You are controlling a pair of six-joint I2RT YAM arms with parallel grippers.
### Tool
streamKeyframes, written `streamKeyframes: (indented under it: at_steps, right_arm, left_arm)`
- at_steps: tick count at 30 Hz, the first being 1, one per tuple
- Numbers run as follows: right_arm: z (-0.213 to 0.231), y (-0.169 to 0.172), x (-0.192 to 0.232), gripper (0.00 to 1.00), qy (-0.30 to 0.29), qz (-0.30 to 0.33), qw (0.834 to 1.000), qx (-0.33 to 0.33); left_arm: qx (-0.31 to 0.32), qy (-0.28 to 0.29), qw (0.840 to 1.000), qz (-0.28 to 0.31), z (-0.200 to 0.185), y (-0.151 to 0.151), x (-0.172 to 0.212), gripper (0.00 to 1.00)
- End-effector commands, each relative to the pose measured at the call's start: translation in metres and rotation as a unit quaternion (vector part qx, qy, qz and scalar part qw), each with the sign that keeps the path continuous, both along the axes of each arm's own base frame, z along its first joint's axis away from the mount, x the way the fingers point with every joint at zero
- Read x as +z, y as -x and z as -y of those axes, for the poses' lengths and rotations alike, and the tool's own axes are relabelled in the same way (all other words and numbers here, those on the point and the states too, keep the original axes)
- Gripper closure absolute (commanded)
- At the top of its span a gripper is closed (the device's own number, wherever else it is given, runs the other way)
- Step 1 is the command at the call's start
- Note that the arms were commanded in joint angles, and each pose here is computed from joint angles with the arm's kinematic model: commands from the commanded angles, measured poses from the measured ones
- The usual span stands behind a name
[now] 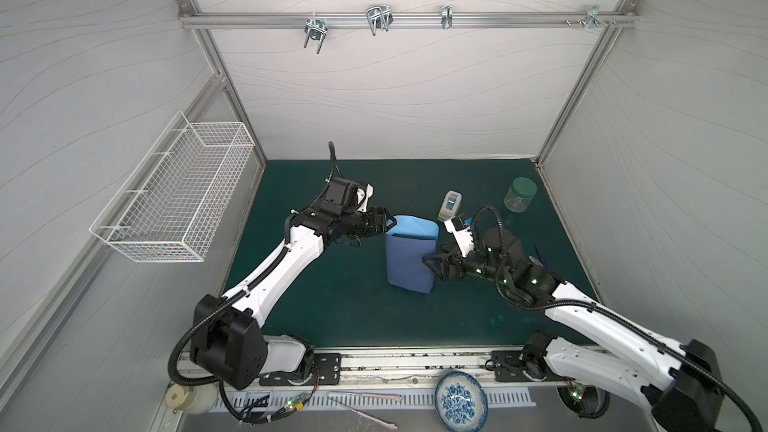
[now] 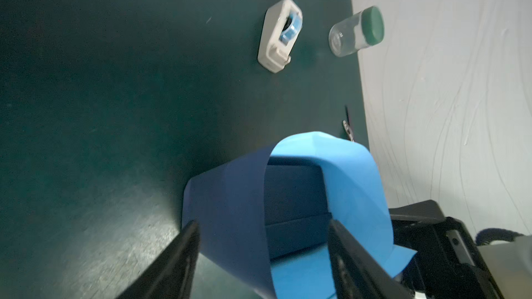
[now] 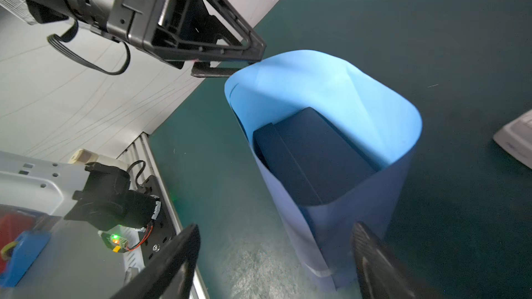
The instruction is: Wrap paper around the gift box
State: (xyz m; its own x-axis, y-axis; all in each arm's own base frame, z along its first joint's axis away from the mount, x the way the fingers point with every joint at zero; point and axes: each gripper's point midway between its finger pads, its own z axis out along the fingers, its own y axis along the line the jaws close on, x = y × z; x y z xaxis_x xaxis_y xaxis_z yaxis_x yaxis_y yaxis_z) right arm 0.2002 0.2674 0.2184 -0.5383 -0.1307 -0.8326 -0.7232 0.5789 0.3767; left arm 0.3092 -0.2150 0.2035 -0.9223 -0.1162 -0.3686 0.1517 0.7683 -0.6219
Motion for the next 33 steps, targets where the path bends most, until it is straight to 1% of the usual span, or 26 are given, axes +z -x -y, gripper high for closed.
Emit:
streamKeyframes:
  at_steps: [1,4,7,10,13,15,18,21,25,30,33]
  right_arm:
    - [0.022,-0.010,0.003,0.14,0.046,0.008,0.998,-0.050]
    - [0.038,-0.020,0.005,0.14,0.079,-0.010,0.992,-0.101]
    - [0.050,-0.028,0.014,0.13,0.096,-0.029,0.985,-0.142]
    - [0.052,-0.034,0.020,0.14,0.085,-0.050,0.984,-0.146]
    - [0.055,-0.044,0.024,0.16,0.074,-0.085,0.981,-0.156]
    - [0.057,-0.050,0.025,0.18,0.095,-0.099,0.976,-0.168]
    - [0.052,-0.055,0.027,0.19,0.109,-0.132,0.971,-0.170]
    - [0.040,-0.058,0.027,0.19,0.106,-0.155,0.969,-0.160]
    - [0.028,-0.064,0.029,0.20,0.093,-0.160,0.972,-0.147]
    - [0.034,-0.077,0.039,0.19,0.106,-0.137,0.972,-0.158]
    - [0.041,-0.081,0.044,0.19,0.112,-0.131,0.971,-0.163]
  left_arm:
    - [-0.049,-0.037,0.998,-0.026,0.004,0.015,-0.004,0.35]
    - [-0.056,-0.049,0.997,-0.037,0.008,0.014,-0.007,0.40]
    - [-0.056,-0.061,0.995,-0.057,0.010,0.007,-0.015,0.50]
    - [-0.060,-0.055,0.995,-0.064,0.017,0.002,-0.012,0.59]
    - [-0.063,-0.053,0.995,-0.064,0.018,0.001,-0.009,0.67]
    - [-0.061,-0.059,0.994,-0.065,0.016,0.001,-0.011,0.75]
    - [-0.058,-0.063,0.994,-0.068,0.015,0.001,-0.013,0.83]
    - [-0.036,-0.050,0.997,-0.053,0.014,-0.001,-0.009,0.89]
    - [0.006,-0.016,1.000,-0.025,0.013,-0.007,0.002,1.00]
    - [0.065,-0.008,0.998,0.009,0.003,-0.019,0.011,1.00]
    - [0.088,-0.003,0.996,0.009,-0.002,-0.019,0.005,1.00]
